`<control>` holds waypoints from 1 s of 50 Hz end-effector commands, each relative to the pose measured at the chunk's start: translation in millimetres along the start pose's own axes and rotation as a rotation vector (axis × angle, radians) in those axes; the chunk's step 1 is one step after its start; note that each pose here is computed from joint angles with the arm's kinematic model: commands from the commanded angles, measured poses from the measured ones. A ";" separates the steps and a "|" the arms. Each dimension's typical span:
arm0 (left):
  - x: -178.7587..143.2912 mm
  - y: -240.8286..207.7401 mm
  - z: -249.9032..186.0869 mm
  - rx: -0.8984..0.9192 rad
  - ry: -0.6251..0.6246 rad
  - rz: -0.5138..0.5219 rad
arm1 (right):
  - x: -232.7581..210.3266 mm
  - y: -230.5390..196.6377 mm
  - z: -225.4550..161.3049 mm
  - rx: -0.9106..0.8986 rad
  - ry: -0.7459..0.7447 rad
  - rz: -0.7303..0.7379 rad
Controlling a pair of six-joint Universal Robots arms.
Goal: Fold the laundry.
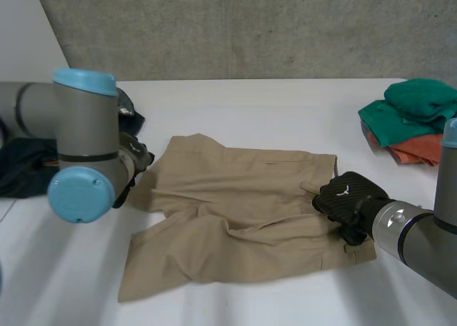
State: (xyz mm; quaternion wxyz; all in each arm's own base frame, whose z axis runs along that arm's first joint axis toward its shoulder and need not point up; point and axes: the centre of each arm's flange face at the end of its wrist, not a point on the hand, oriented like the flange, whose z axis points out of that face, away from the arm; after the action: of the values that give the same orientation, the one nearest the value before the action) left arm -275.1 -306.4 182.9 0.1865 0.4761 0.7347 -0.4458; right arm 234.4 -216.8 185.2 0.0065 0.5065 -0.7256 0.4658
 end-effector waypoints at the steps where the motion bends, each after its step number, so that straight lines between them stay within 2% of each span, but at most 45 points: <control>1: -11.3 -7.8 -37.0 0.108 0.085 -0.180 | -0.7 -1.7 -1.0 0.012 0.006 -0.004; 5: 5.3 -5.4 -61.8 0.144 0.242 -0.270 | 0.9 -2.2 -1.5 0.016 0.013 -0.006; 13: 33.6 7.5 -83.4 0.113 0.428 -0.305 | 6.6 -5.5 -5.8 0.032 0.035 -0.006; 22: 47.0 18.2 -74.5 0.065 0.470 -0.307 | 9.0 -6.9 -9.0 0.039 0.044 -0.003; 28: 51.4 18.7 -86.3 0.058 0.510 -0.324 | 7.3 -3.2 -18.0 0.016 0.038 0.004; 31: 51.2 20.1 -107.5 0.054 0.555 -0.313 | -4.3 6.7 -31.7 -0.057 -0.034 -0.017; 34: 57.0 24.9 -134.0 0.045 0.639 -0.239 | -19.8 22.8 -50.9 -0.169 -0.167 -0.124; 36: 63.0 30.6 -151.9 0.029 0.708 -0.139 | -22.0 32.4 -60.9 -0.228 -0.248 -0.201; 39: 63.6 36.6 -158.9 -0.002 0.751 -0.065 | -21.6 34.0 -61.7 -0.217 -0.289 -0.253; 42: 57.7 34.7 -156.2 0.012 0.736 -0.017 | -14.8 26.3 -53.2 -0.157 -0.243 -0.225; 46: 47.3 21.2 -137.5 0.056 0.667 -0.028 | 4.5 18.5 -28.8 -0.104 -0.131 -0.106; 50: 26.5 -5.5 -102.8 0.159 0.524 -0.037 | 23.9 10.8 2.8 -0.042 -0.010 -0.002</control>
State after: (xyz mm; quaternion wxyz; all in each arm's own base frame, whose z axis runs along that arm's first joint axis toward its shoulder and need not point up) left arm -257.0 -158.5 213.2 -0.0866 0.5952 0.7480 -0.2807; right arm 202.6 -191.9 189.6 0.0127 0.5910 -0.7144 0.3744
